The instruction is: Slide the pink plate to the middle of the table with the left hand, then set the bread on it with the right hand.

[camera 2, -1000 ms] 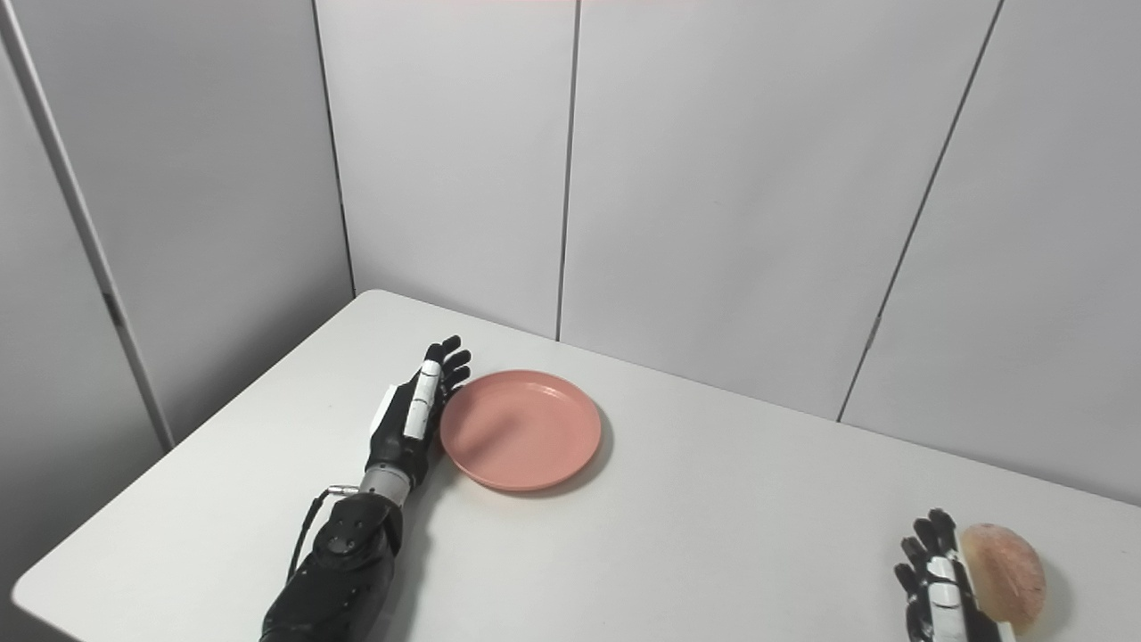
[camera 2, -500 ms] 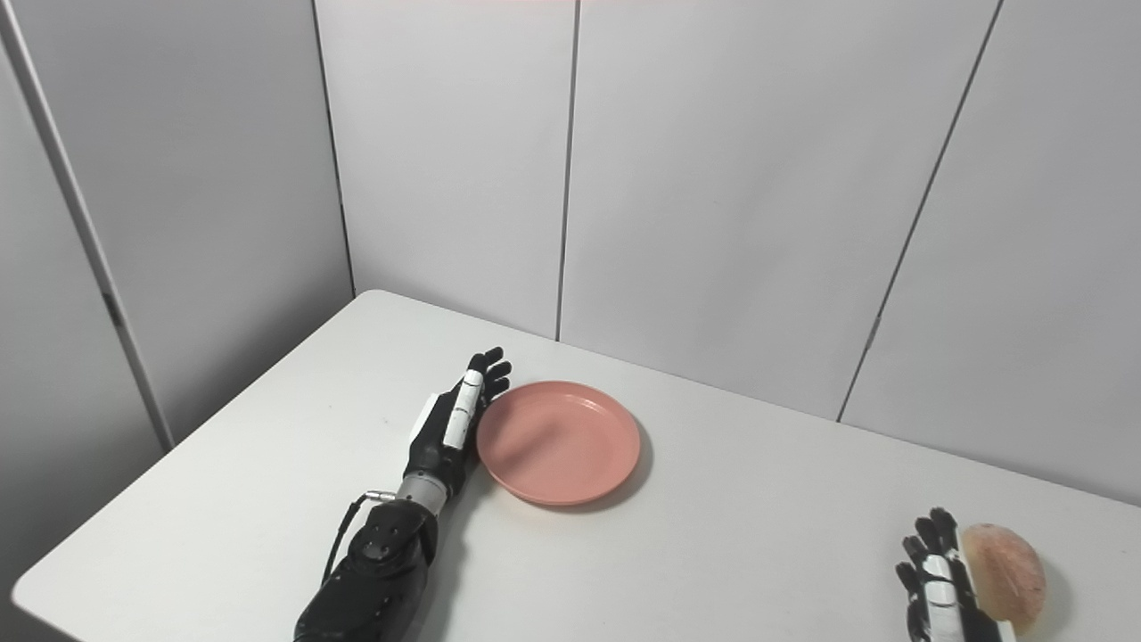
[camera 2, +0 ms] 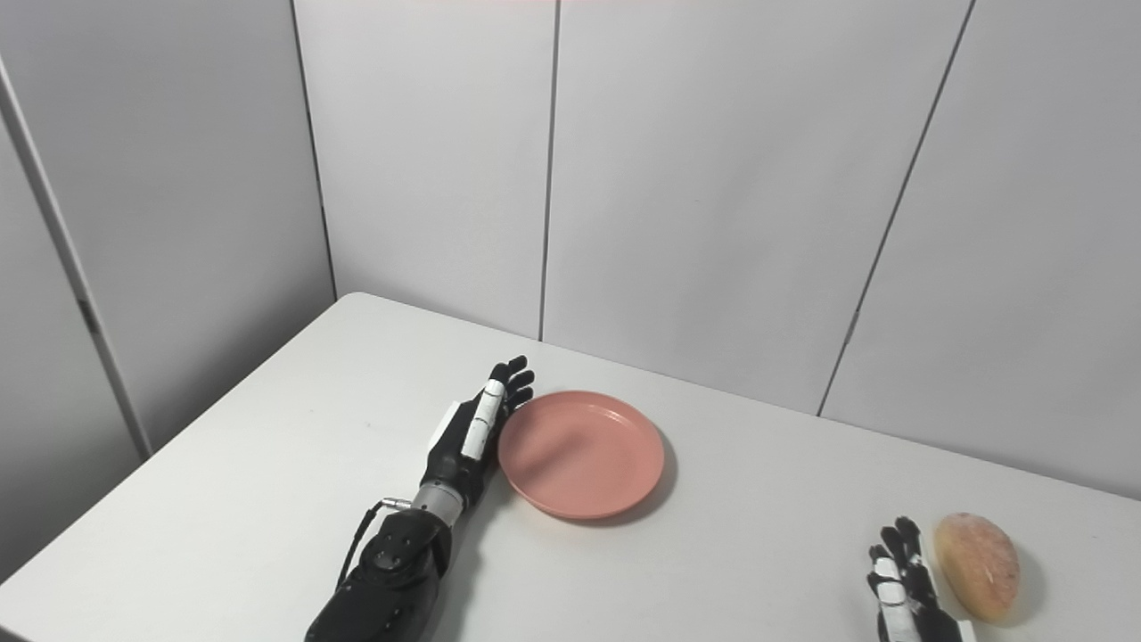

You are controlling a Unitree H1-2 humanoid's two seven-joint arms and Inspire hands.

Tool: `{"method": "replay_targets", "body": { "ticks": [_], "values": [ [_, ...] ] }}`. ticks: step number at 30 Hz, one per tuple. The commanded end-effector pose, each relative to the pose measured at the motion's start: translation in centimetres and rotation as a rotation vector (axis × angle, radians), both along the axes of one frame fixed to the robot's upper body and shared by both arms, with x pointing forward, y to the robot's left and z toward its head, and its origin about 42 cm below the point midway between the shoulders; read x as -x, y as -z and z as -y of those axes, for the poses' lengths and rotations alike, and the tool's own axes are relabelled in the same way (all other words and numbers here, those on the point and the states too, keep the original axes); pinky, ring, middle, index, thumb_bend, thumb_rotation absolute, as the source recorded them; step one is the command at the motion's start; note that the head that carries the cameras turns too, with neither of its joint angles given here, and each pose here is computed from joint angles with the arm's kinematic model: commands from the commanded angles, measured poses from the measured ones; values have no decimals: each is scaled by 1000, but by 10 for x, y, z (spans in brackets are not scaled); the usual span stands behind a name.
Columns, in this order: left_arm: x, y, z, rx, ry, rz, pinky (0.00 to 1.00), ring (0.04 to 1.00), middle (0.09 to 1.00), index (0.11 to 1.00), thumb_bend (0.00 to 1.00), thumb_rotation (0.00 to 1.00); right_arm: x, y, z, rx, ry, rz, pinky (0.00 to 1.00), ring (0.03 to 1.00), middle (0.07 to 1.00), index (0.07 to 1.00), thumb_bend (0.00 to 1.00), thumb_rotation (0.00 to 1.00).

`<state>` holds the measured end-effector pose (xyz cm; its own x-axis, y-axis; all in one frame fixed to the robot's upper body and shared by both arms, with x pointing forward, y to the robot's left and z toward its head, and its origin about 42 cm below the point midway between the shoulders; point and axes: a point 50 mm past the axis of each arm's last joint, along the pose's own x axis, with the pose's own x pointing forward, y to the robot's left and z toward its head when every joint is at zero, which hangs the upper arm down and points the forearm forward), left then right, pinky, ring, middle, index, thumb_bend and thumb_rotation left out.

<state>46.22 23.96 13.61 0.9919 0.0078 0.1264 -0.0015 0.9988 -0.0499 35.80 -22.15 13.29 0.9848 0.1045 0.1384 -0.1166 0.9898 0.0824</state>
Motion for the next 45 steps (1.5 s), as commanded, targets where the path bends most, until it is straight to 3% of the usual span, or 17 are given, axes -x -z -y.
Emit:
{"method": "replay_targets", "body": {
  "ticks": [1,12,16,26,45],
  "values": [
    [-3,-7,14,3,37,29,944,939,931,905,767,1000,-11,-22,-7,-8,-23,124,1000,974,983,1000,565,826],
    [1,-6,30,2,101,7,944,941,935,908,783,1000,-10,-22,-16,-2,-23,122,963,948,966,985,600,780],
    [5,-5,32,4,119,8,941,940,931,900,764,1000,-11,-23,-25,2,-14,121,959,943,963,984,567,771],
    [11,0,33,-22,173,-8,934,931,927,908,771,1000,-12,-28,-44,5,4,117,983,960,966,1000,524,786],
    [22,9,40,-9,265,-37,936,947,959,928,762,1000,-19,-37,-59,62,32,161,1000,1000,994,1000,559,855]
  ]
}}
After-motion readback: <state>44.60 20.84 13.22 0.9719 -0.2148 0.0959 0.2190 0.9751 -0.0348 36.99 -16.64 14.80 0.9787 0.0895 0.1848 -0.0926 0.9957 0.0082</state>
